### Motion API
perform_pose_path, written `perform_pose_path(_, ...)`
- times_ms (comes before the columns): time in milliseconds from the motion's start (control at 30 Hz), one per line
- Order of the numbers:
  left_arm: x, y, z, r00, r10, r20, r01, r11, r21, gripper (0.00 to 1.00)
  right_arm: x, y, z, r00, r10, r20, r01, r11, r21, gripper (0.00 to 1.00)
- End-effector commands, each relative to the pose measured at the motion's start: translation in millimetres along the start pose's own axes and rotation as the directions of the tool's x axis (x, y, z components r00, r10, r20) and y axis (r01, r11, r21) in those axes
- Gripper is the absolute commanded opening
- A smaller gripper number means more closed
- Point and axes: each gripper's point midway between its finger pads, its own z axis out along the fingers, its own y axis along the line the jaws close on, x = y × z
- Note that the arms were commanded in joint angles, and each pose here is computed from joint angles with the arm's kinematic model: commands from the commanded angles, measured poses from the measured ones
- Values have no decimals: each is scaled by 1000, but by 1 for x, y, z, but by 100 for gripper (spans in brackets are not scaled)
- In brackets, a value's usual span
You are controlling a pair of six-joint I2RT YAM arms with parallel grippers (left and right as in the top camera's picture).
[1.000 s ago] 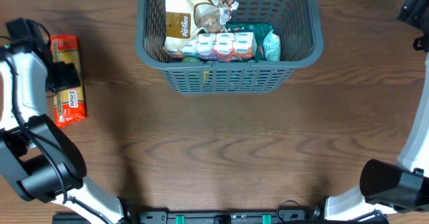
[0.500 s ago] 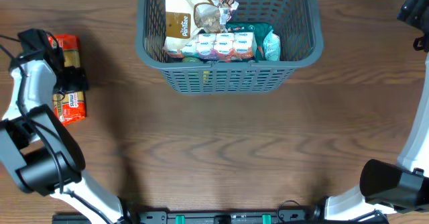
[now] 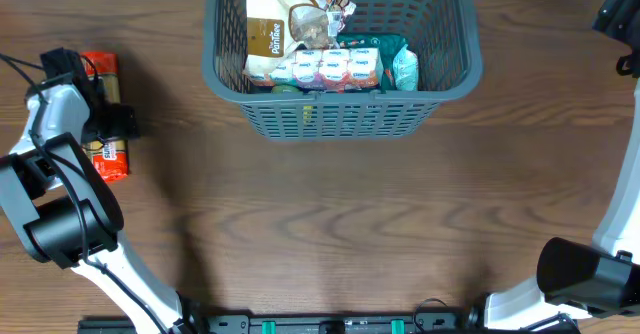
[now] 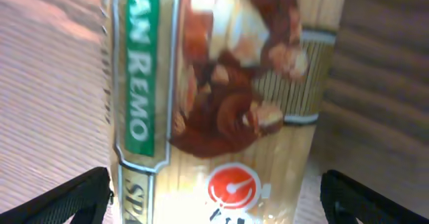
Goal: Pack container
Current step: 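Lift the spaghetti pack upward with the left gripper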
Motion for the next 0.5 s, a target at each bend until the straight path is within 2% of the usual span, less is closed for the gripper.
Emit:
perform_pose_path(0, -10, 1, 0, 1000, -27, 17, 26, 1000, 10, 98, -5, -7, -5, 999, 26, 19, -27, 1000, 12, 99)
perform_pose_path(467, -7, 14, 9, 997, -81, -5, 81, 997, 6, 98, -5, -7, -5, 999, 26, 19, -27, 1000, 12, 99)
